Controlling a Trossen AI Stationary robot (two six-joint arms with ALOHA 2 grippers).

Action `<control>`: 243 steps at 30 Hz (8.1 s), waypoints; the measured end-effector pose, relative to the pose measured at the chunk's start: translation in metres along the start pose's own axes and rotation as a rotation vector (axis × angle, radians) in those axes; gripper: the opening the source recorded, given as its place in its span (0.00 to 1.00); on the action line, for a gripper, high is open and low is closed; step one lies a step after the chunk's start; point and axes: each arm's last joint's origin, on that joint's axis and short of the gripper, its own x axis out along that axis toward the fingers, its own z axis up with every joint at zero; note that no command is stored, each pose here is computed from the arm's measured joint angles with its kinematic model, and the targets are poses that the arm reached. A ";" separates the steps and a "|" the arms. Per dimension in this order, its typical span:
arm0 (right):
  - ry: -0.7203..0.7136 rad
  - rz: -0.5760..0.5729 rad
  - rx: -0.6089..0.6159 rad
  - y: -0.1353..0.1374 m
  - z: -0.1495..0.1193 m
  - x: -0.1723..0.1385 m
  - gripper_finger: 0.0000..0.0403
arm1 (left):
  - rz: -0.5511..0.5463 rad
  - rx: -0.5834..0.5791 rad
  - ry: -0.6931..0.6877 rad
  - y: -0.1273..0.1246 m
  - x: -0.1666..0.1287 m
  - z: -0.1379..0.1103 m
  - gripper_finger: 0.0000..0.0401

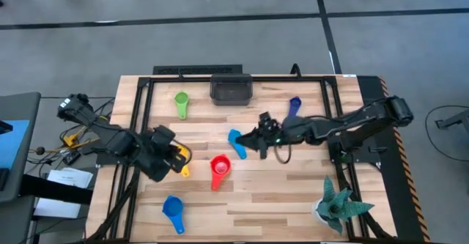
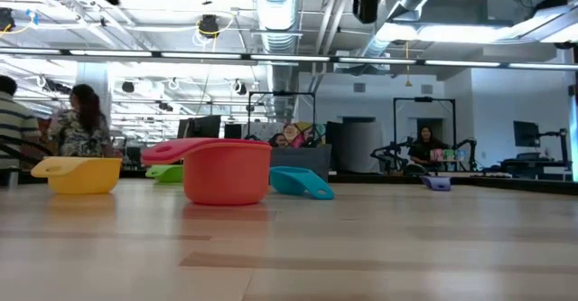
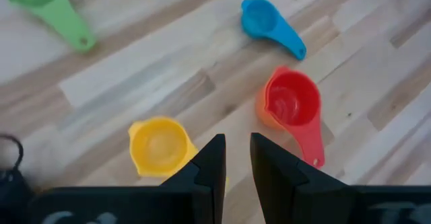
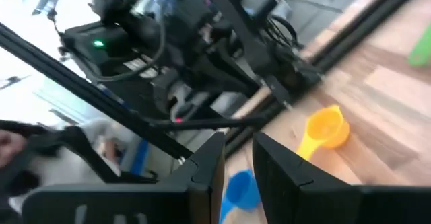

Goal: Nest measuring cups in basket
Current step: Stack the blue measuring cup on top of the red measuring cup

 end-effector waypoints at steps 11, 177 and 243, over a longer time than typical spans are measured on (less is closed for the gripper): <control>0.051 -0.232 -0.042 0.000 -0.004 0.033 0.26 | 0.009 -0.097 0.127 0.002 -0.013 -0.028 0.14; 0.546 -0.030 0.195 -0.017 -0.231 0.258 0.52 | -0.162 0.236 0.615 -0.065 0.017 -0.212 0.14; 0.571 0.266 -1.025 -0.002 -0.190 0.257 0.40 | 0.035 0.198 0.837 -0.059 0.030 -0.225 0.14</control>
